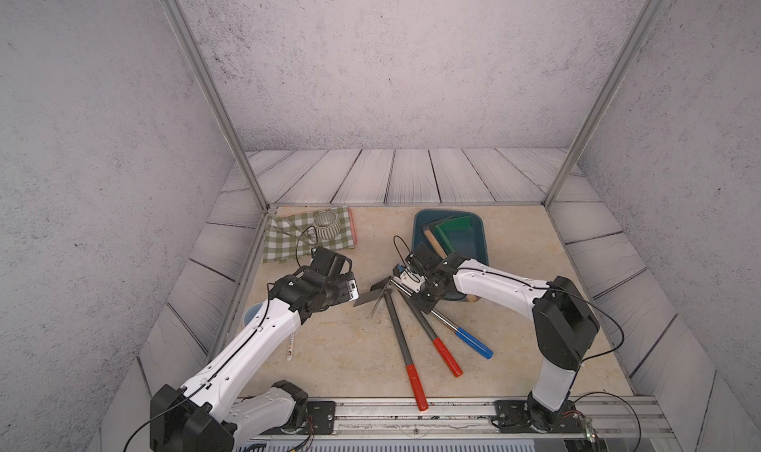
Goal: Put the small hoe into the storage box
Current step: Pick up the hoe from the center of the board.
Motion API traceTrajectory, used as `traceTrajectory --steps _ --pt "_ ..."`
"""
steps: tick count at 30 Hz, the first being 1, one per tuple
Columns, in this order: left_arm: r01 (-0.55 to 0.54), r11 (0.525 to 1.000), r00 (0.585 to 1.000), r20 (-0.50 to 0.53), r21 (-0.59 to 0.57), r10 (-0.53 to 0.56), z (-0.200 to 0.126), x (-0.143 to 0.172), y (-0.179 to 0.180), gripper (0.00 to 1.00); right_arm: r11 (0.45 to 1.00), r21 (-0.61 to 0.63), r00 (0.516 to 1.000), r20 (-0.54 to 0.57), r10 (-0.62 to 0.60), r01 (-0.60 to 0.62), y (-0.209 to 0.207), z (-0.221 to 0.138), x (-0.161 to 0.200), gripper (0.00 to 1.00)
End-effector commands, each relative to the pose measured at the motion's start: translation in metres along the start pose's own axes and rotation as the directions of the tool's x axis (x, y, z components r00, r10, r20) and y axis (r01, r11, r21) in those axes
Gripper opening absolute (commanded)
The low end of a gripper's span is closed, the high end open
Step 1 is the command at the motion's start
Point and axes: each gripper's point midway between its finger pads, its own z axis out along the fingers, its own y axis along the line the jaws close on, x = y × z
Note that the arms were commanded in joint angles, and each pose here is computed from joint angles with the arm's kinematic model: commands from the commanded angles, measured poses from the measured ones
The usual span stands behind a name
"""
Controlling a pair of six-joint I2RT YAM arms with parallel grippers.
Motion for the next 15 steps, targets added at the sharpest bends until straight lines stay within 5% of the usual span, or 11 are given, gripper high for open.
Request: traceTrajectory --steps 1,15 --pt "-0.023 1.000 1.000 0.012 0.002 0.023 -0.001 -0.007 -0.003 0.90 0.999 0.039 0.997 0.078 -0.008 0.005 -0.006 -0.035 -0.021 0.00" --pt "-0.065 0.998 0.997 0.033 -0.005 0.065 -0.008 -0.019 -0.004 0.91 0.985 0.097 0.983 0.128 0.129 -0.142 -0.041 -0.104 -0.051 0.00"
